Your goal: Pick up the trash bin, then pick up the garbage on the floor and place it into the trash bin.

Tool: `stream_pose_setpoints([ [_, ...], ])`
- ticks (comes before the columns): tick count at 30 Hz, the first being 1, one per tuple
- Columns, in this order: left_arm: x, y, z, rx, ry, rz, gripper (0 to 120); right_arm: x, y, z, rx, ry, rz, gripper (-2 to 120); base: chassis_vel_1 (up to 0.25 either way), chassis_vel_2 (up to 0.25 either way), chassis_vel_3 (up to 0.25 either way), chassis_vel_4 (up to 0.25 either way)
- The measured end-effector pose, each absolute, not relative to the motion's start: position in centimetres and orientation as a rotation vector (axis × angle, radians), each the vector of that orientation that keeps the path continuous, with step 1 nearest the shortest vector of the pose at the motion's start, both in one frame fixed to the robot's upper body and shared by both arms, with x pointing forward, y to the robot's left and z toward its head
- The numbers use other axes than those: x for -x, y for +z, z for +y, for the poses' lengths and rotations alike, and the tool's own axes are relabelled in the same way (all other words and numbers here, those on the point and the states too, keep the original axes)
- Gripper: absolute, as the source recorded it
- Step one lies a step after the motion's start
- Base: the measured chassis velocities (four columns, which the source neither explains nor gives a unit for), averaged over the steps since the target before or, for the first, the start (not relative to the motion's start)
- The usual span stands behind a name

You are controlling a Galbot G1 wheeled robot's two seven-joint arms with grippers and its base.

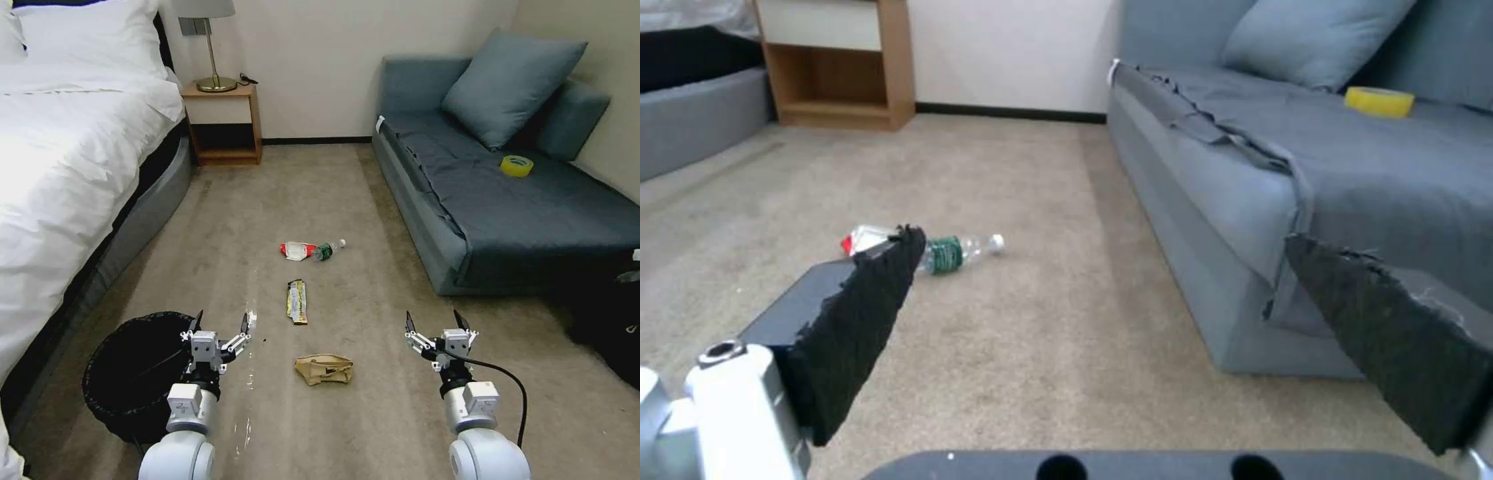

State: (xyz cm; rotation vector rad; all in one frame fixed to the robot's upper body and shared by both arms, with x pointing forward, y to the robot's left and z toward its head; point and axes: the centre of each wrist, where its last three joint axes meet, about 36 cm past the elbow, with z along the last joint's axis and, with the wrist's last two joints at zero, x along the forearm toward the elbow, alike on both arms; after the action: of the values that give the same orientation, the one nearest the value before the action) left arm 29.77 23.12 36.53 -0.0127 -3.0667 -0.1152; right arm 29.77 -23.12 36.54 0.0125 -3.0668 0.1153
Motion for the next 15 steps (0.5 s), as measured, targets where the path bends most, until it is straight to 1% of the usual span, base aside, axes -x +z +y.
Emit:
stream_pose_setpoints([
  [15, -29.77, 36.54, 23.12, 0.013, -0.115, -3.067, 100, -29.77, 36.54, -23.12, -0.013, 0.115, -3.067, 100, 0.000, 0.000, 0.000, 0.000],
])
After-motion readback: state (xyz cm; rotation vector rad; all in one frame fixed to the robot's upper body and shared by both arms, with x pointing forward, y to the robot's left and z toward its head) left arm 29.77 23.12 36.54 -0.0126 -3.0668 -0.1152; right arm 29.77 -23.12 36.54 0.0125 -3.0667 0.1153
